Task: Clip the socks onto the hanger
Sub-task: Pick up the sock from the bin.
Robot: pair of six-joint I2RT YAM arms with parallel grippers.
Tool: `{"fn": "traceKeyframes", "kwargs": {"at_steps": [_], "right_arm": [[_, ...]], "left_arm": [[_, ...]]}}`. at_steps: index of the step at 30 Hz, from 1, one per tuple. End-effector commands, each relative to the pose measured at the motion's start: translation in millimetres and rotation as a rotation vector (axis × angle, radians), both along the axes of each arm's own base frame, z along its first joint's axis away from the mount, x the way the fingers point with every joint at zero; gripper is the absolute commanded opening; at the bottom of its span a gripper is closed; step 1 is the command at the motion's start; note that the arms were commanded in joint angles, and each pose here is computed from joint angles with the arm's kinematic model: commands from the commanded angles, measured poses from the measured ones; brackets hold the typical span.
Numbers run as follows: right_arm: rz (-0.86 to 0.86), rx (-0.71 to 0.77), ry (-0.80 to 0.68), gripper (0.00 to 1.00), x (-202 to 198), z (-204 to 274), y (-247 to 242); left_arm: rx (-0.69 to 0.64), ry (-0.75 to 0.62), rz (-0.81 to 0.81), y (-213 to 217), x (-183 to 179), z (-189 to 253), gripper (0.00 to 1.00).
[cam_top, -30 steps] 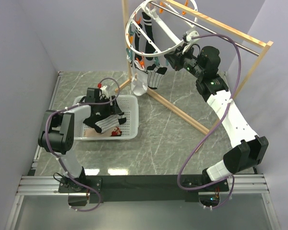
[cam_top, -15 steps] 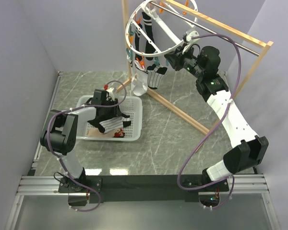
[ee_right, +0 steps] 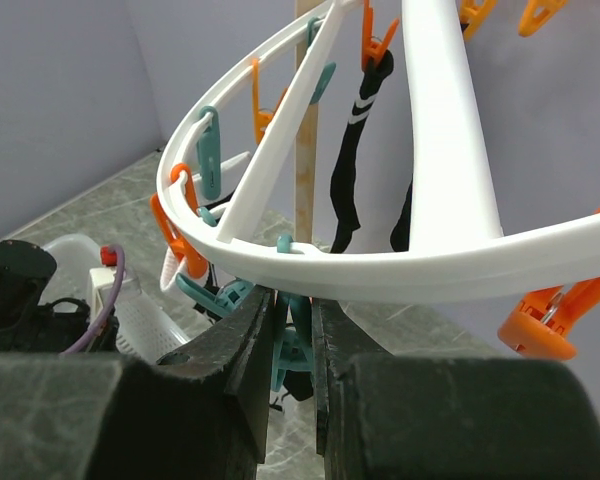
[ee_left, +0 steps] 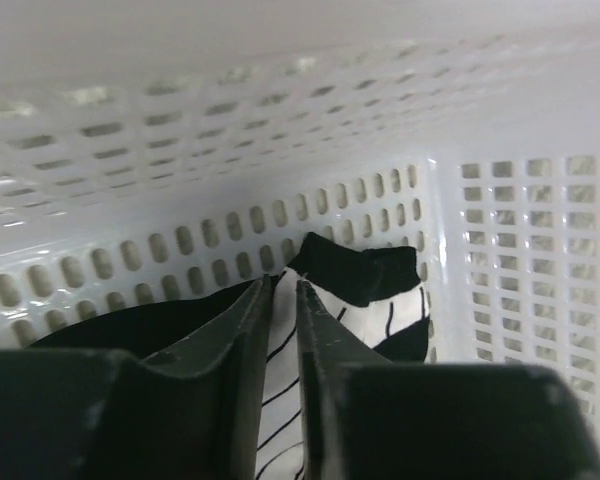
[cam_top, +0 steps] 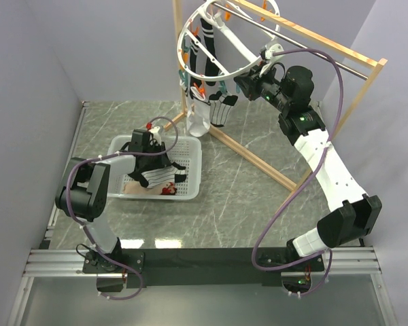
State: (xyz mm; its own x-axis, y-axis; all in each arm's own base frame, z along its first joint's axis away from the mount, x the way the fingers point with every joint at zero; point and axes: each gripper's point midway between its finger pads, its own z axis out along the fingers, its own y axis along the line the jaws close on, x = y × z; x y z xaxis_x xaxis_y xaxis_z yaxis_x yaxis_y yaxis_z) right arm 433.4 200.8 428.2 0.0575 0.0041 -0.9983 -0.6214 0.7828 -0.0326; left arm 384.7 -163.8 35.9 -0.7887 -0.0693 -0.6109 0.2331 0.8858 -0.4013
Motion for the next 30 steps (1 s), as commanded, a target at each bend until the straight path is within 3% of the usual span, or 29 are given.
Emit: {"fn": "traceKeyframes", "kwargs": {"at_steps": [1,5,7,10,14,17,20,24,27,30], "right_arm": [[-0.013,0.015,-0.064,0.0,-11.3,23.8,-4.8],[-0.01,0.016,-0.065,0.0,-11.8,24.5,-4.3],[-0.01,0.016,-0.065,0.0,-11.8,24.5,-4.3],[-0.014,0.018,-0.064,0.0,-11.5,24.1,-5.4],[-0.016,0.013,-0.066,0.0,-10.6,23.9,-5.2],[-0.024,0.012,-0.072,0.0,-9.9,26.1,-6.9],[-0.032,0.023,-0.068,0.0,-9.2,27.7,-7.4],[-0.042,0.047,-0.039,0.0,-6.1,28.9,-7.1],[-0.041,0.063,-0.034,0.0,-6.7,31.0,-6.6],[-0.036,0.063,-0.037,0.0,-6.9,32.5,-6.4]], "left_arm": [[-0.041,-0.001,-0.071,-14.6,-5.0,3.4,0.23],[-0.023,0.013,-0.076,-12.8,-7.8,-0.2,0.4],[-0.012,0.012,-0.077,-11.0,-8.4,-0.8,0.42],[-0.015,0.005,-0.098,-14.1,-5.7,0.1,0.34],[-0.002,0.038,-0.106,-16.1,-7.7,-6.1,0.11],[0.004,0.021,-0.115,-18.3,-7.0,-3.0,0.01],[-0.001,-0.047,-0.095,-17.1,-1.4,18.8,0.01],[-0.106,-0.229,-0.046,-24.6,14.3,90.5,0.01],[-0.22,-0.397,-0.016,-30.4,11.7,162.8,0.01],[-0.255,-0.49,-0.007,-37.0,-0.5,200.9,0.01]]}}
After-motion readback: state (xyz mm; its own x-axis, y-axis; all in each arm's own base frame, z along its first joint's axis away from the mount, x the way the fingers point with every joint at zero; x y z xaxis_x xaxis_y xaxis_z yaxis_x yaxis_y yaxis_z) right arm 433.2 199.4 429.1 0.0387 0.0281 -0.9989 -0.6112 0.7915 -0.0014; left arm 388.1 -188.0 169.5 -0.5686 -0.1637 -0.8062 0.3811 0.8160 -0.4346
